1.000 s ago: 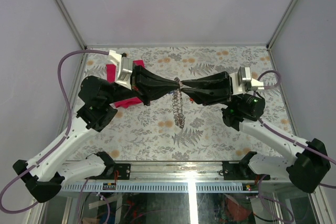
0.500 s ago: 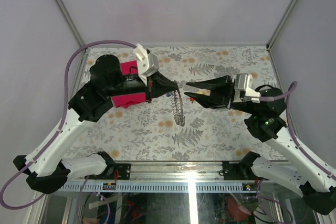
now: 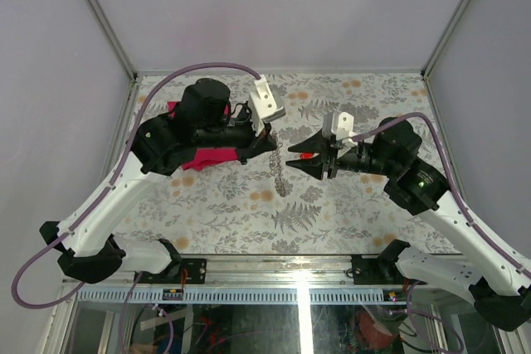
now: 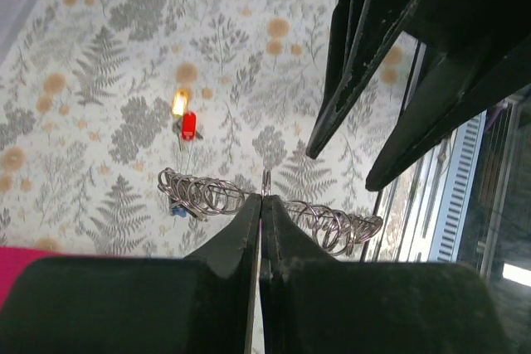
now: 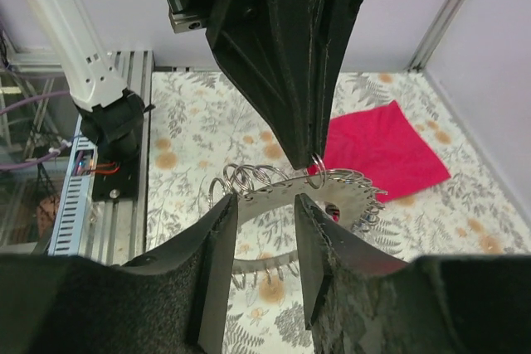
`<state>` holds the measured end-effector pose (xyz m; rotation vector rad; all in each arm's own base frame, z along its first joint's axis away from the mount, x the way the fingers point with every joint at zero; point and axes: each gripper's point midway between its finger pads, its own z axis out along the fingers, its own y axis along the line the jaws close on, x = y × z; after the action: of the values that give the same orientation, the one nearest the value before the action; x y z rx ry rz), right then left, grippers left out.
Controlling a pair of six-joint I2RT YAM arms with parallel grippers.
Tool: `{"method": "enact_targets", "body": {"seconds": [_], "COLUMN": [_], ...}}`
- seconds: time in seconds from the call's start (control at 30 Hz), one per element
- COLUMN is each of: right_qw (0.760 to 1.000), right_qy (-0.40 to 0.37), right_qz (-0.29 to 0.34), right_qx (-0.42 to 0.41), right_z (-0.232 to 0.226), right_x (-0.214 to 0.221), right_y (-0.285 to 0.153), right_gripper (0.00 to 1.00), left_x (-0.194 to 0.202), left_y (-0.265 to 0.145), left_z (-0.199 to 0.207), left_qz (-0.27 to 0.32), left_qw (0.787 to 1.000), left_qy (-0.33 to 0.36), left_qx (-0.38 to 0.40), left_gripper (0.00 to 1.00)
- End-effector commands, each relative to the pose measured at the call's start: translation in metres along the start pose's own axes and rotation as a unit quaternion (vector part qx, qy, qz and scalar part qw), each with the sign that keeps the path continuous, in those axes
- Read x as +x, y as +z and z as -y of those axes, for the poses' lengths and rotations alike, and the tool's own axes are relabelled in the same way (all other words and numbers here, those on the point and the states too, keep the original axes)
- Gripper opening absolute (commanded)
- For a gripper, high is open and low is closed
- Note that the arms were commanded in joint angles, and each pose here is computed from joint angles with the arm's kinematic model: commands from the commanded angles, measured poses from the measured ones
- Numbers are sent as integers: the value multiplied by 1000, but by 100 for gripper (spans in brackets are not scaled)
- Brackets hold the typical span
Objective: Put the keys on the keyring
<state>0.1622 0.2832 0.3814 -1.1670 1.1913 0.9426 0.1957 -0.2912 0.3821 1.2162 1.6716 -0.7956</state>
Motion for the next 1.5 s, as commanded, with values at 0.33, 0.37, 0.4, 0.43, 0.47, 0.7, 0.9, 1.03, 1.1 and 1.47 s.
{"method": "enact_targets", "body": {"seconds": [0.33,0.37,0.4,0.43,0.47,0.7,0.9,1.03,1.1,1.47], "right_qw": [998,997,997,997,996,994,995,995,995,986], "right_qy": [27,29,32,34,38,49,46,43,40,21], "right_qz": [18,19,22,25,27,18,11,7,8,134], "right_qx": [-62,-64,-67,-70,-74,-95,-91,-90,-89,-94], "right_z": [-16,-16,-17,-17,-18,-21,-21,-22,-21,-30], "right_x": [9,10,11,12,13,19,23,24,23,-24], "right_y": [16,17,19,21,22,27,25,24,23,16], "right_gripper": [41,41,41,42,42,37,16,3,0,0], "left_x": [21,22,22,22,22,23,24,24,24,-14], "left_y": [-4,-4,-3,-4,-4,-5,-6,-7,-7,-30], "left_z": [27,29,31,33,33,35,37,37,38,51], "left_qz": [-78,-81,-82,-82,-83,-84,-84,-85,-84,35], "left_qw": [995,995,995,994,994,994,993,993,993,995], "left_qy": [55,59,62,64,65,73,78,80,82,89], "left_qx": [12,15,18,19,19,17,17,17,18,20], "left_gripper": [0,0,0,0,0,0,0,0,0,25]}}
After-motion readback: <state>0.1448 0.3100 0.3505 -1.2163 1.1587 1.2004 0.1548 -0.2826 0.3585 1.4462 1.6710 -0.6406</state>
